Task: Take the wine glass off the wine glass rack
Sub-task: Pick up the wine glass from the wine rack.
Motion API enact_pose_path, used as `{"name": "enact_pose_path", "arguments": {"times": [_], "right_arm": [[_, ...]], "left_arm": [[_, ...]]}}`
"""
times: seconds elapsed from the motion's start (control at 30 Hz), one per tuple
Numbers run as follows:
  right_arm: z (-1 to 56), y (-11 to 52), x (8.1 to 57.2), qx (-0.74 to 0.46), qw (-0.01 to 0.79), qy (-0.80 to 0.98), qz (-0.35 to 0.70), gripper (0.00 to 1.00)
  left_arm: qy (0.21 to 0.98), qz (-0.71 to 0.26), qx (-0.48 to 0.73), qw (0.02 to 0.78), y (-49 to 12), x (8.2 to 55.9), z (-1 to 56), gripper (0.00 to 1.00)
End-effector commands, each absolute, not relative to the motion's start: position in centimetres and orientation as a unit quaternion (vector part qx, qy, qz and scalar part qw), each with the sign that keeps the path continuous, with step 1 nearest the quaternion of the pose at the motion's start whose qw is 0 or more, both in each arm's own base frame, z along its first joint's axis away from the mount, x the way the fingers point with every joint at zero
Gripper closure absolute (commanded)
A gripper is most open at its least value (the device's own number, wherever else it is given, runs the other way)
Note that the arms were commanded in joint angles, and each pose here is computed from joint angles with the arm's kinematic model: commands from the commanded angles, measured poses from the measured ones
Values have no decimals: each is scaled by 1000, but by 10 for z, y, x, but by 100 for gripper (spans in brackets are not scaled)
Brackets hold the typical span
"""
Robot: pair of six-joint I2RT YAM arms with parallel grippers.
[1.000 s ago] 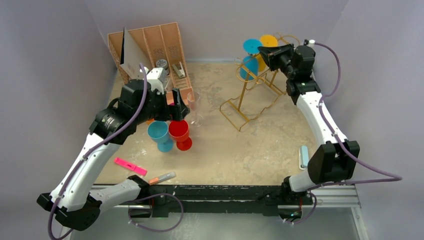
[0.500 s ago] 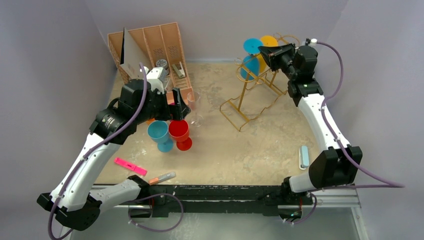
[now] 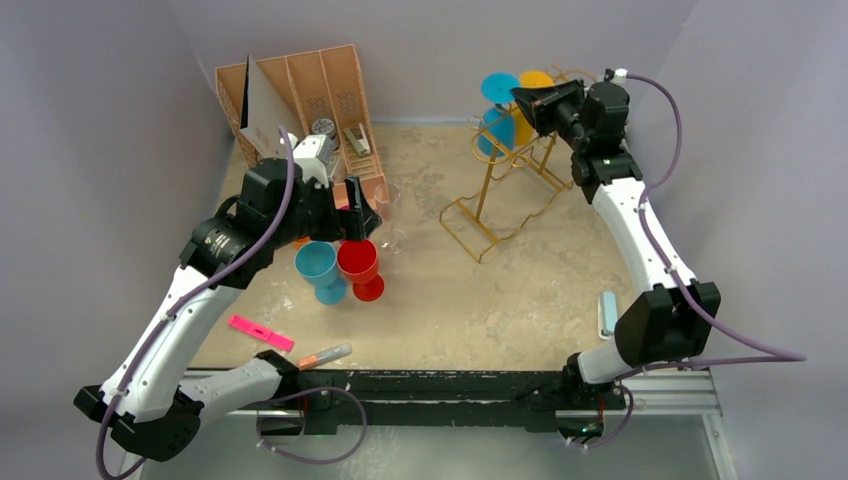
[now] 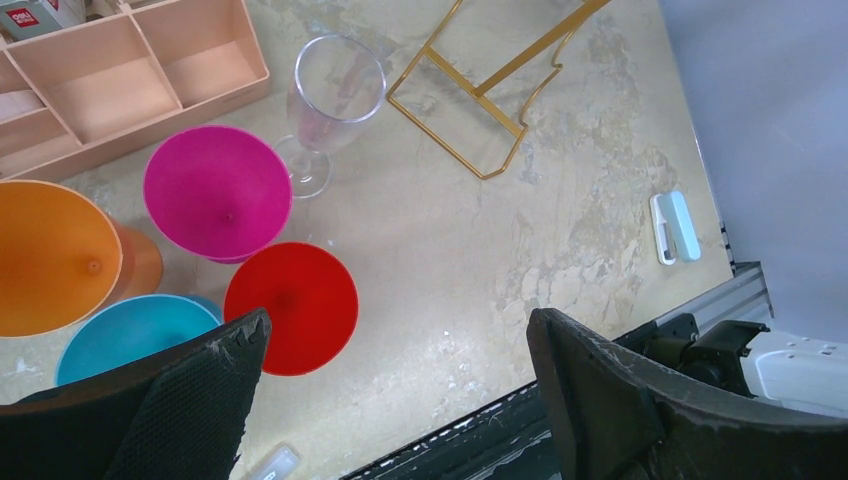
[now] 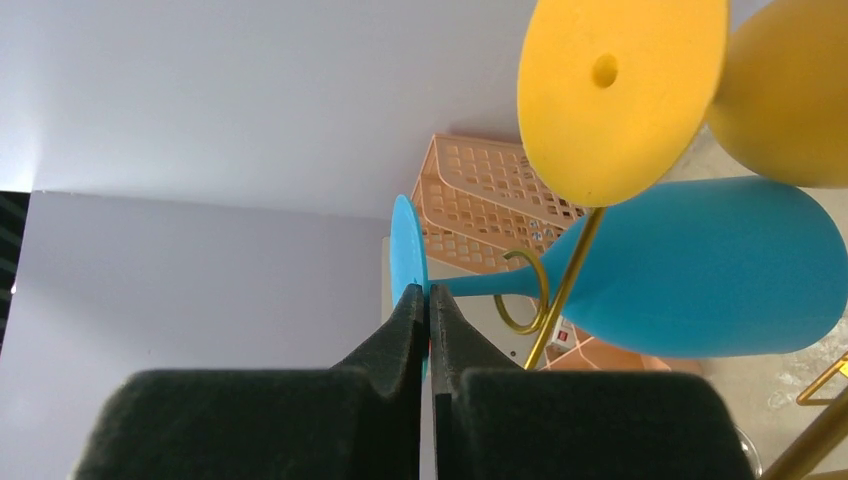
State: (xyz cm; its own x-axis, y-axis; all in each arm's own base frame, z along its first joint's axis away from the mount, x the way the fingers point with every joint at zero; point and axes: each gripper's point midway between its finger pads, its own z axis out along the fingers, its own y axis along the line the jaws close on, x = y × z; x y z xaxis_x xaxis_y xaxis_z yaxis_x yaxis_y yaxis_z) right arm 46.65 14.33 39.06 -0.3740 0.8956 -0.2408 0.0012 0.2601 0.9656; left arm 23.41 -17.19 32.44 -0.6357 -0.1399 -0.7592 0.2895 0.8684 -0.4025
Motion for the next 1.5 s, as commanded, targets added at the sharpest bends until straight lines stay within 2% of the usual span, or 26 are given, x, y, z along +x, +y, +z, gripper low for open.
{"name": "enact_pose_path", "arguments": {"times": [0.0,0.47,0.8,1.47], "right_arm": [[424,146,465,318,472,643,513,100],[428,164,469,297,460,654,522,100],[421,148,470,328,481,646,493,100],[488,206,426,118,442,628,629,100]], "left_arm": [[859,-267,41,435,-176,239,333,2],[858,-265,43,437,-174,237,334,2],[859,-263,43,437,-174,237,333,2],[857,-264,43,440,-172,235,336,2]]}}
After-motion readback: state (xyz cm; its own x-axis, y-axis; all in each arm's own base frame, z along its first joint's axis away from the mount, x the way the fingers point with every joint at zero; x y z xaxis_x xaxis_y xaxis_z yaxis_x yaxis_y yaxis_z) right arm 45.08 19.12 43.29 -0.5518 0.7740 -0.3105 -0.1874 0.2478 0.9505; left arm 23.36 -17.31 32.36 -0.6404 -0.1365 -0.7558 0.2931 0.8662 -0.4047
